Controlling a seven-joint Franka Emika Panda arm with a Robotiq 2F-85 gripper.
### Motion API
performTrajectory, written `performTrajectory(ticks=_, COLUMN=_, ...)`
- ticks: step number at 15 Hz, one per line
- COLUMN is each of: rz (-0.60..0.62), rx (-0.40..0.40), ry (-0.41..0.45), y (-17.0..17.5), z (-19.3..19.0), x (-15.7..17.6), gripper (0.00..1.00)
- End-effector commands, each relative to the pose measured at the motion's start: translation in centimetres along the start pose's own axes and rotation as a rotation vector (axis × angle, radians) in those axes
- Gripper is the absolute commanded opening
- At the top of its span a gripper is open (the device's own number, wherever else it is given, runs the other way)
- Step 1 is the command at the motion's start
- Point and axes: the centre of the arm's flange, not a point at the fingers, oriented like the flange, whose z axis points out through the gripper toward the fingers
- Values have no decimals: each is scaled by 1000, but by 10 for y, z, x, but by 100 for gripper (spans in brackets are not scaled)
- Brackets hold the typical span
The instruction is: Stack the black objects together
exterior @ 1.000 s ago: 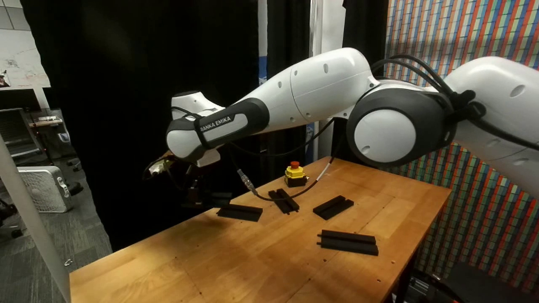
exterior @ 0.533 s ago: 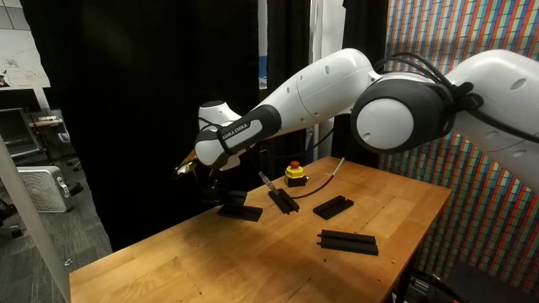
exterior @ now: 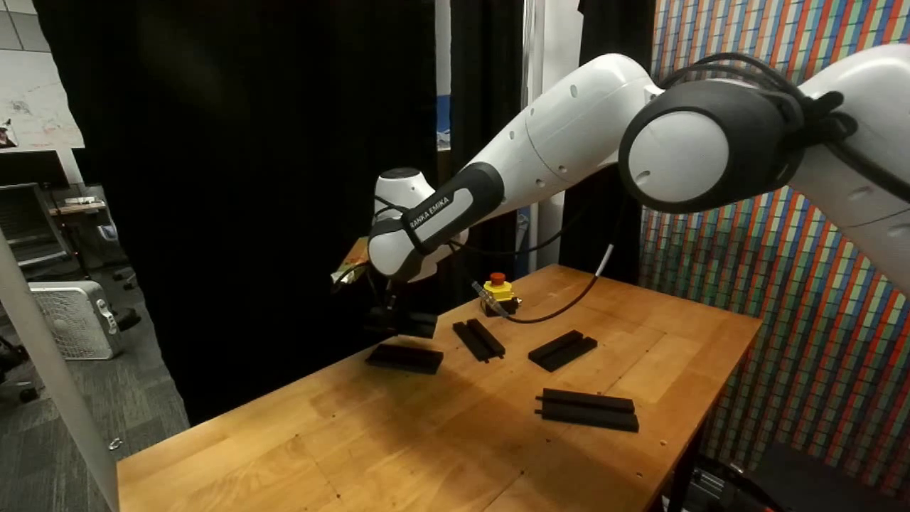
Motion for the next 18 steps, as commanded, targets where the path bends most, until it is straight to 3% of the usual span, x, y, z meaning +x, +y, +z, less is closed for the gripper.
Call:
performTrajectory(ticks=1, rz=-26, rx=-23, ry=-88, y=15, z=-24, x=18, gripper=45)
performTrajectory(ticks=8, rz=14, rx=-136, ry=-94, y=34, z=-25, x=36, gripper=45)
performTrajectory(ticks=13, rz=13, rx=-169, ry=-78, y=19, z=-16, x=51, gripper=45)
performTrajectory(ticks=18, rz=-13, rx=-188, ry=-76, y=6, z=-6, x=45, gripper=45)
